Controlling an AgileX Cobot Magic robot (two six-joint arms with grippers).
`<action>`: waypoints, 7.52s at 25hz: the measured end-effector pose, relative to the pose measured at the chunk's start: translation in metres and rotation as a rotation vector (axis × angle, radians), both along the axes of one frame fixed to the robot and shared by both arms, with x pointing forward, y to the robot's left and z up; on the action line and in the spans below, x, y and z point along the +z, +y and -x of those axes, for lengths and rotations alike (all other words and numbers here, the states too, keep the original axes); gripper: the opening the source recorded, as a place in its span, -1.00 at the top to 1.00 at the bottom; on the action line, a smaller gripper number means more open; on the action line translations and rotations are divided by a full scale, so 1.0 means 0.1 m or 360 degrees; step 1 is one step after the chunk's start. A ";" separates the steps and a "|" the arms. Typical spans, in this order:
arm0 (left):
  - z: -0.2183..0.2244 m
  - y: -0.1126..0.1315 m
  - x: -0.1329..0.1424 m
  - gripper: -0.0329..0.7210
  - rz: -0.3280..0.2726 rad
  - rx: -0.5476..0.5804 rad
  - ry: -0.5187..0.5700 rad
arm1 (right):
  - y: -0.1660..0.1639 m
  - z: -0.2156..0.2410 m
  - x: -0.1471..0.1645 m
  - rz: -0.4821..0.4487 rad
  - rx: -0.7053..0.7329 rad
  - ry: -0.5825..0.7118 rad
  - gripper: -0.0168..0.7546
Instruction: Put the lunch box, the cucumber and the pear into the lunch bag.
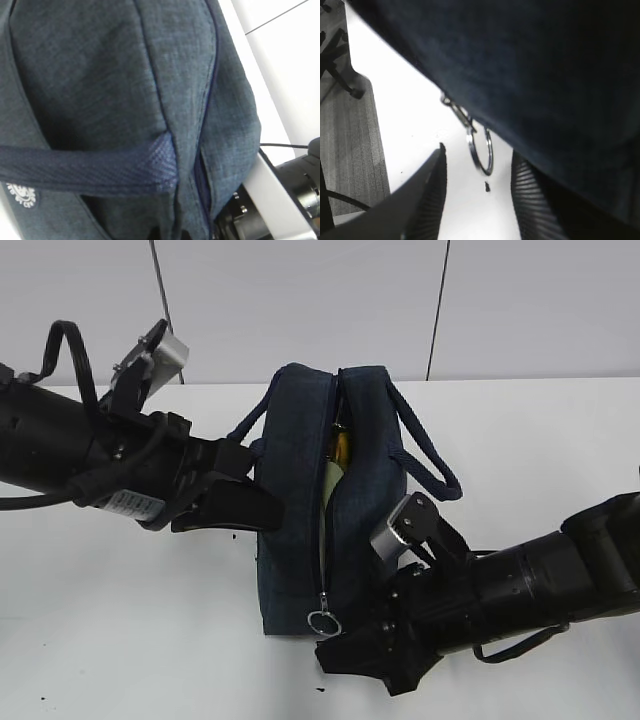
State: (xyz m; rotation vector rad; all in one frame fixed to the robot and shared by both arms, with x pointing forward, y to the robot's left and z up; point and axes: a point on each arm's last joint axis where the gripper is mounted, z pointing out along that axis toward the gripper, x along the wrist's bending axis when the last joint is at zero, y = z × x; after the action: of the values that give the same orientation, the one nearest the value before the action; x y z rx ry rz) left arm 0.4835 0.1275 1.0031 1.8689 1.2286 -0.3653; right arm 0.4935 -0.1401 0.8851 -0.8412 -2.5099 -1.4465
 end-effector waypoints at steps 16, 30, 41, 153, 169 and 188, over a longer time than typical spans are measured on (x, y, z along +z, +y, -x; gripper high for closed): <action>0.00 0.00 0.00 0.94 0.0007 0.0007 0.0003 | 0.14 -0.10 0.01 0.0017 -0.0026 0.0054 0.58; 0.00 0.00 0.00 0.94 0.0007 0.0007 0.0003 | 0.18 -0.08 0.06 -0.0092 0.0019 0.0072 0.94; 0.00 0.00 0.00 0.92 0.0008 0.0005 0.0004 | 0.16 -0.04 0.12 -0.0028 0.0038 0.0119 0.94; -0.08 -0.06 -0.26 0.87 -0.0010 -0.0058 0.0075 | 0.16 -0.86 1.97 0.0339 -0.0187 -0.0244 0.94; -0.08 -0.06 -0.26 0.94 -0.0035 -0.0102 0.0060 | 0.16 -1.27 1.89 0.0317 -0.0237 -0.0192 0.94; -0.08 -0.05 -0.26 0.94 -0.0049 -0.0107 0.0053 | -0.09 -1.40 2.19 0.0238 -0.0294 -0.0231 0.94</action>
State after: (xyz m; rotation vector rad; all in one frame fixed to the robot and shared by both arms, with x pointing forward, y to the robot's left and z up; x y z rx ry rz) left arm 0.4911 0.1223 0.9770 1.9411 1.2017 -0.4173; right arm 0.6339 -0.1490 1.1043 -1.0551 -2.7407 -1.4338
